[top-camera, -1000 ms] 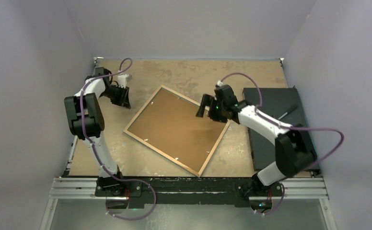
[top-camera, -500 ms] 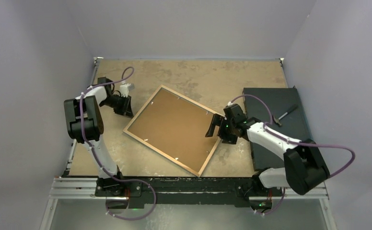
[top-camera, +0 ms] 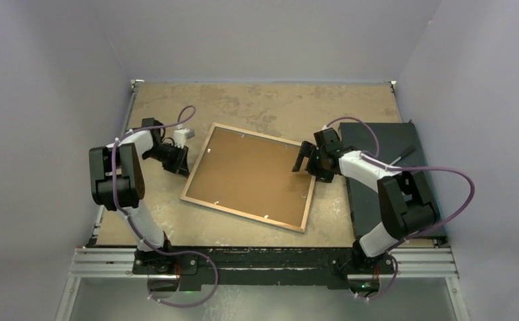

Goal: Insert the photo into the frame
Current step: Adjust the photo frame at the center of the board, then install the photo frame at the center of the board.

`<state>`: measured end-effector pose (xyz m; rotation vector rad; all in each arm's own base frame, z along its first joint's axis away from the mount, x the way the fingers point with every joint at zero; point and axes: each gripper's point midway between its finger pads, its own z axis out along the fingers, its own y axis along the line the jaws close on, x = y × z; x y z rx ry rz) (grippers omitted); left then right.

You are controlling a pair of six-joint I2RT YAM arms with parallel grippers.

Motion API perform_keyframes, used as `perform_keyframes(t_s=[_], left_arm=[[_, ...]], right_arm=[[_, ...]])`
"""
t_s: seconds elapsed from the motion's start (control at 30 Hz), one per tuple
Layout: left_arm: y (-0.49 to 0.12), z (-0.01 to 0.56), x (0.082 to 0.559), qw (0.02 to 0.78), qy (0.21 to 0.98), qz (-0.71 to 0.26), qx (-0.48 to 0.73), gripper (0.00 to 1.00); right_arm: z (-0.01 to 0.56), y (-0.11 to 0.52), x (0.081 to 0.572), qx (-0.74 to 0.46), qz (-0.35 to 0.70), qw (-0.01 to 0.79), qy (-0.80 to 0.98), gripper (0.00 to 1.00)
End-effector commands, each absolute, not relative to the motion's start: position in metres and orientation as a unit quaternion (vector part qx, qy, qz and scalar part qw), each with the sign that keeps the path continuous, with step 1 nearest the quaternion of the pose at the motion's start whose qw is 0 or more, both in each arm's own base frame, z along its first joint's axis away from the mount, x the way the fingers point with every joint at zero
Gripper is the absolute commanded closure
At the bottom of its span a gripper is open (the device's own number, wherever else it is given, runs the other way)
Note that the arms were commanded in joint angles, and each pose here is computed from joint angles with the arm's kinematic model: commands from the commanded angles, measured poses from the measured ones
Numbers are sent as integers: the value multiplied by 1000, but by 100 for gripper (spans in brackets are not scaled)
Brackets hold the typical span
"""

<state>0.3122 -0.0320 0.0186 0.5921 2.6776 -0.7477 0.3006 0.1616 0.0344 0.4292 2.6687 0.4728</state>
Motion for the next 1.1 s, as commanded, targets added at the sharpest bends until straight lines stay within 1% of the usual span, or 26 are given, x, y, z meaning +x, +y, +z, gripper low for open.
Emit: perform_keyframes(t_s=[0.0,0.1,0.17,0.27,0.33,0.43,0.6,0.73,0.8,0.9,1.07], left_arm=[[-30,28,301,140,933,-251,218,86],[-4,43,322,165,941,-213,203,85],[8,59,338,188,941,-210,187,83],[8,78,356,210,932,-235,180,78],[-2,85,361,216,921,-271,178,75],[-25,86,363,214,904,-325,179,69],[-36,60,366,194,903,-344,170,67],[-41,54,366,193,897,-362,167,69],[-45,53,365,191,894,-369,168,72],[-51,48,363,187,892,-376,168,77],[-57,37,360,177,892,-381,168,84]], right_arm=[[55,161,311,145,157,226,950,1],[78,145,317,159,126,264,943,1],[99,140,326,167,119,292,934,1],[131,139,345,174,122,339,917,1],[143,148,354,167,141,350,911,1],[153,190,364,134,217,352,901,1],[151,279,374,58,276,328,902,1],[151,339,384,24,327,315,891,1],[146,366,393,12,347,306,887,1],[136,397,400,-1,366,289,884,2],[118,438,403,-9,417,255,873,6]])
